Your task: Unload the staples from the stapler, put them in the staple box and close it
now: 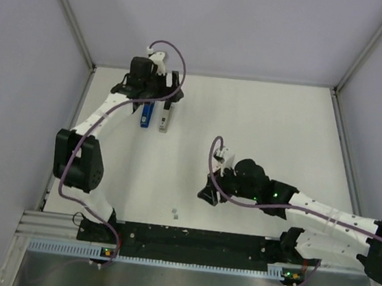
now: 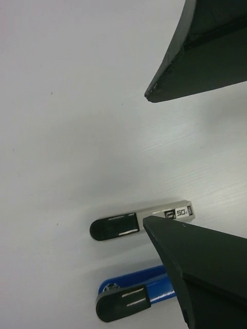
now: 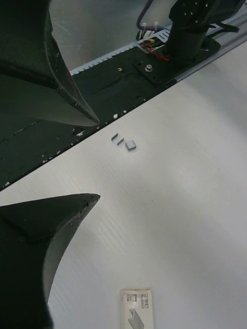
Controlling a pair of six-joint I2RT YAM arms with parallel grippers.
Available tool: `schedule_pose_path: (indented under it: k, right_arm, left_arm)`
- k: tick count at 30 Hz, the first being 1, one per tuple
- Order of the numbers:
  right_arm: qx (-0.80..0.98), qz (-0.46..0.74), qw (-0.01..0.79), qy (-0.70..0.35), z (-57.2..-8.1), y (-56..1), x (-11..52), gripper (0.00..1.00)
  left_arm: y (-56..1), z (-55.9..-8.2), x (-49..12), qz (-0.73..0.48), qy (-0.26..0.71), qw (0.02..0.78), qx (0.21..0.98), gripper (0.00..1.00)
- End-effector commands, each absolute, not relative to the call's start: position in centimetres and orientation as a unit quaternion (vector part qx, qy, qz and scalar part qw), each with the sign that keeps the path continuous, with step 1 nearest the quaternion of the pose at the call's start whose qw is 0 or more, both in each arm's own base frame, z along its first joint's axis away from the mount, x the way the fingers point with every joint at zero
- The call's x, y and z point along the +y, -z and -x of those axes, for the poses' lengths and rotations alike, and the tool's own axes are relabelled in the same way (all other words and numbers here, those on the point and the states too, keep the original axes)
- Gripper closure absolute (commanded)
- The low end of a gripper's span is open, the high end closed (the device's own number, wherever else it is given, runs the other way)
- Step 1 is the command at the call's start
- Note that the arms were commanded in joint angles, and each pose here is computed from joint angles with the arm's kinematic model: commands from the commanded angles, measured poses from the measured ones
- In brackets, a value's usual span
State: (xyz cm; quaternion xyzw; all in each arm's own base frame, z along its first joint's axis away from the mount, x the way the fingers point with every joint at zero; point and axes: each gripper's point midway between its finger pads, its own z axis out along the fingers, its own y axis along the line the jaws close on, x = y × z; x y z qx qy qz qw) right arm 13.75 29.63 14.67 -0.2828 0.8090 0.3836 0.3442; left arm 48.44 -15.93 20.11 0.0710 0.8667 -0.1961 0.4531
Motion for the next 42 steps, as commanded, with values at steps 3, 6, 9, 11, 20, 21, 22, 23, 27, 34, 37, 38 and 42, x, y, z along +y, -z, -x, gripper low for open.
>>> schedule_pose_path:
  k: [3,6,9,11,20,21,22,23,27,34,37,38,42]
  right_arm:
    - [0.773,0.387,0.328,-0.381,-11.5,-15.4,33.4,0.44]
    - [0.764,0.425,0.318,-0.368,-11.0,-14.4,34.2,0.44]
    - [0.753,0.451,0.310,-0.364,-10.9,-13.7,35.2,0.42]
    - [0.748,0.474,0.303,-0.352,-10.8,-13.0,35.7,0.42]
    - [0.705,0.559,0.299,-0.318,-10.2,-10.5,37.4,0.42]
    - [0.700,0.563,0.300,-0.321,-10.0,-10.4,37.6,0.42]
    - [0.695,0.566,0.301,-0.325,-10.0,-10.3,38.0,0.41]
    - [0.685,0.572,0.306,-0.331,-9.9,-10.4,38.3,0.41]
    - [0.654,0.605,0.309,-0.332,-9.1,-9.5,39.2,0.41]
    - [0.612,0.647,0.311,-0.332,-7.9,-7.4,38.7,0.42]
    - [0.596,0.655,0.317,-0.340,-7.2,-7.1,38.3,0.42]
    - [0.592,0.656,0.320,-0.342,-7.0,-7.1,38.2,0.43]
    - [0.571,0.666,0.336,-0.342,-6.5,-6.5,37.8,0.43]
  left_arm:
    - [-24.0,-41.9,-20.0,-0.096,0.331,0.451,0.823,0.02]
    - [-24.0,-38.2,-20.7,-0.100,0.348,0.445,0.819,0.02]
    - [-24.5,-35.0,-21.1,-0.105,0.347,0.459,0.811,0.02]
    - [-24.9,-32.9,-20.9,-0.109,0.335,0.465,0.812,0.02]
    - [-24.3,-25.8,-16.6,-0.128,0.254,0.487,0.826,0.02]
    - [-24.2,-25.2,-16.3,-0.130,0.254,0.489,0.824,0.02]
    - [-24.0,-24.7,-16.2,-0.133,0.256,0.491,0.822,0.02]
    - [-23.8,-24.3,-16.2,-0.139,0.260,0.496,0.817,0.02]
    - [-24.0,-22.7,-16.7,-0.165,0.289,0.513,0.791,0.02]
    - [-24.8,-20.0,-17.4,-0.202,0.324,0.485,0.787,0.02]
    - [-24.1,-19.9,-16.8,-0.209,0.306,0.486,0.791,0.02]
    - [-24.0,-20.0,-16.7,-0.212,0.301,0.488,0.791,0.02]
    - [-23.2,-19.8,-16.4,-0.221,0.293,0.490,0.791,0.02]
